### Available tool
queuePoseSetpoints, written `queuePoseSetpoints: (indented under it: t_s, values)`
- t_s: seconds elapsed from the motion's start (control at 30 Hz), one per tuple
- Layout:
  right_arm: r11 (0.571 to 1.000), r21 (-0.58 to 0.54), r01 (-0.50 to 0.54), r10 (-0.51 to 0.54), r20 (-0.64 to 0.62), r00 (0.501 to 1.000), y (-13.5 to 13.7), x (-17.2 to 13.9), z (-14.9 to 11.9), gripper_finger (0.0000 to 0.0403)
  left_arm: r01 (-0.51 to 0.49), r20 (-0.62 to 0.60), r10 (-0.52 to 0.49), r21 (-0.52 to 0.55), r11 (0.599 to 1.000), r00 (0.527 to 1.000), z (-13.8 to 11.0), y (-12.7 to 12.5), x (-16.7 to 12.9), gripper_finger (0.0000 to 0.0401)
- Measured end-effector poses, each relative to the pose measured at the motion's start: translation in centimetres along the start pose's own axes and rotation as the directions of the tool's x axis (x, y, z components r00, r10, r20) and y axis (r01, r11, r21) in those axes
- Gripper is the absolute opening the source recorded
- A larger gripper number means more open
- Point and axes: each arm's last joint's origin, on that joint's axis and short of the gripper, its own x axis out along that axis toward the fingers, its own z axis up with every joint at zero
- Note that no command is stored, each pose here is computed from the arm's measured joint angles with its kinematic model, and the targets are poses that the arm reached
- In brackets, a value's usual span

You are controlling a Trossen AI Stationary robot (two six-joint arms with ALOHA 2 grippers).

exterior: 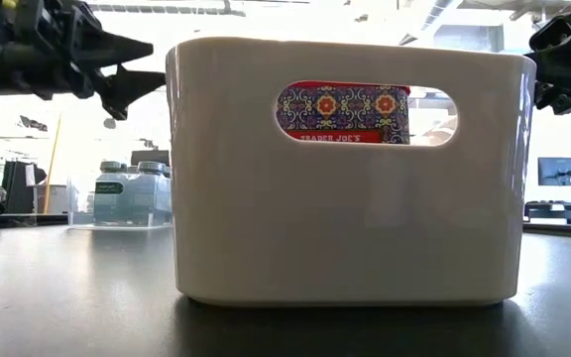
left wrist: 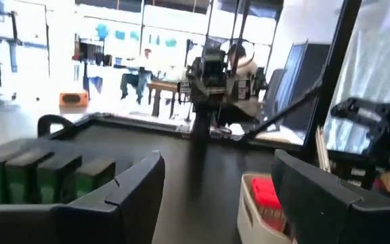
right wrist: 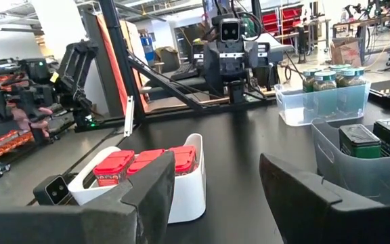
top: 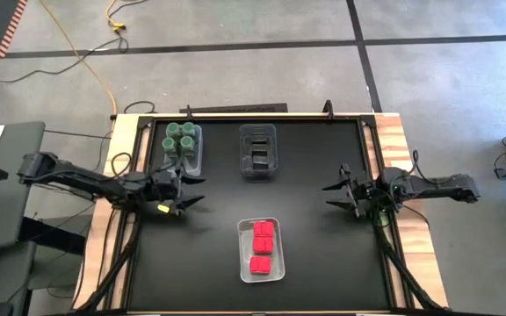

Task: Sort spices by type
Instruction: Return to Home Position

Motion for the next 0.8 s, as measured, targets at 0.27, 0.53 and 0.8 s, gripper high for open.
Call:
queuePoseSetpoints:
  t_s: [0.27, 0.53, 0.8]
  values:
    - [1.0, 0.0, -0.001, 0.001, 0.006, 1.0, 0.0, 0.0, 0.0, 0.0244, -0.026, -0.086, 0.023, -0.033, 0.999, 0.996, 0.1, 0.4, -2.1, 0.0259]
    - [1.0, 0.001, -0.002, 0.002, 0.009, 1.0, 0.0, 0.0, 0.1, 0.0244, -0.09, -0.147, 0.083, -0.039, 0.995, 0.986, -0.3, 1.0, -4.4, 0.0259]
    - [1.0, 0.001, -0.002, 0.002, 0.01, 1.0, 0.0, 0.0, 0.1, 0.0244, -0.043, -0.079, 0.048, 0.068, 0.997, 0.996, 0.4, 1.0, -4.8, 0.0259]
